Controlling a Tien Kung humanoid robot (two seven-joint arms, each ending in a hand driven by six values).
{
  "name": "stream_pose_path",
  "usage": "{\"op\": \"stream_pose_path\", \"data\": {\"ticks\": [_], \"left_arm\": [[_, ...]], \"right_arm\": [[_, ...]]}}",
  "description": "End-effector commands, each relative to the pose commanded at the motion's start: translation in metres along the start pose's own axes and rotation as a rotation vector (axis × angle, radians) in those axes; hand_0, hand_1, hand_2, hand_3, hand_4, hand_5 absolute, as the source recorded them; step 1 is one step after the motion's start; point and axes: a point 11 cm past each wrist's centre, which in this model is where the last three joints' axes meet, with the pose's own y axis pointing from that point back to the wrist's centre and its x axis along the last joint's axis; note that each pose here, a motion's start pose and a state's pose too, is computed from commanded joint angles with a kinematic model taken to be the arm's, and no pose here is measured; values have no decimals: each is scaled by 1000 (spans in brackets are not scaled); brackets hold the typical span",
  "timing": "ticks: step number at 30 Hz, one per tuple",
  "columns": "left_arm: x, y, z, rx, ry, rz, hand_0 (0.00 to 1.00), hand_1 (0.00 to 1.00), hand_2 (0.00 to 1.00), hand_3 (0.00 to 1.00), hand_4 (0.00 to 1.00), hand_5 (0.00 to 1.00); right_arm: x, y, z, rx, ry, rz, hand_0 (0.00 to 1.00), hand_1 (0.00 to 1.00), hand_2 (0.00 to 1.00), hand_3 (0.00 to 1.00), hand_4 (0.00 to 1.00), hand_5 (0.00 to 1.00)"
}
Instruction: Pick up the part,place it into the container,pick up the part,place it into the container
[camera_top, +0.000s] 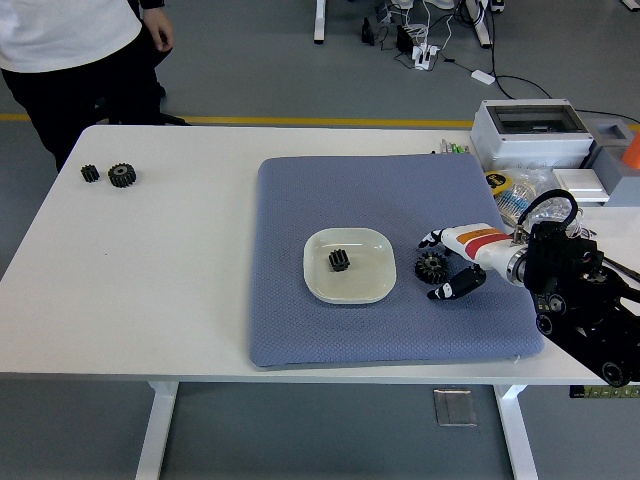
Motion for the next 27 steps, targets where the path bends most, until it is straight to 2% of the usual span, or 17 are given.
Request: {"op": "stream_pose_path", "data": {"ticks": [1, 6, 7, 12, 13, 18, 19, 24, 25, 27], "left_arm": [[0, 0, 1, -3, 2, 0, 621, 615, 656, 560, 653, 573], [-1, 1, 7, -15, 6, -4, 621, 615, 656, 560, 653, 573], [-1, 1, 7, -16, 7, -4, 623, 622, 660, 560, 655, 575], [-3, 1, 4, -18, 13, -1, 623, 622, 660, 560, 655, 575], [-3, 1, 3, -17, 15, 0, 623, 616, 658, 559, 653, 574], [-4, 1, 4, -18, 19, 0, 623, 616, 658, 559, 653, 574], [-4, 1, 4, -18, 20, -1, 623, 614, 657, 559, 652, 572], [-4, 1, 5, -20, 21, 0, 623, 614, 657, 559, 652, 572], [-4, 1, 5, -20, 20, 0, 624, 613, 657, 559, 652, 573], [-3, 1, 5, -20, 20, 0, 624, 613, 657, 559, 652, 573]], "right_arm": [[-1, 0, 1, -3, -3, -1, 495, 597, 736, 631, 902, 338], [-2, -1, 5, -7, -14, 15, 495, 597, 736, 631, 902, 338], [-2, -1, 5, -6, -16, 20, 407, 520, 649, 540, 824, 311], [-2, -2, 8, -7, -29, 53, 407, 520, 649, 540, 824, 311], [-3, -2, 9, -9, -28, 54, 369, 488, 569, 511, 790, 300], [-9, -2, 14, -23, -33, 46, 369, 488, 569, 511, 790, 300], [-10, -2, 15, -22, -35, 48, 281, 442, 522, 500, 760, 288], [-6, -1, 13, -7, -41, 70, 281, 442, 522, 500, 760, 288], [-5, -1, 13, -5, -42, 75, 193, 402, 486, 490, 734, 293], [-2, 0, 13, -1, -45, 84, 193, 402, 486, 490, 734, 293]]}}
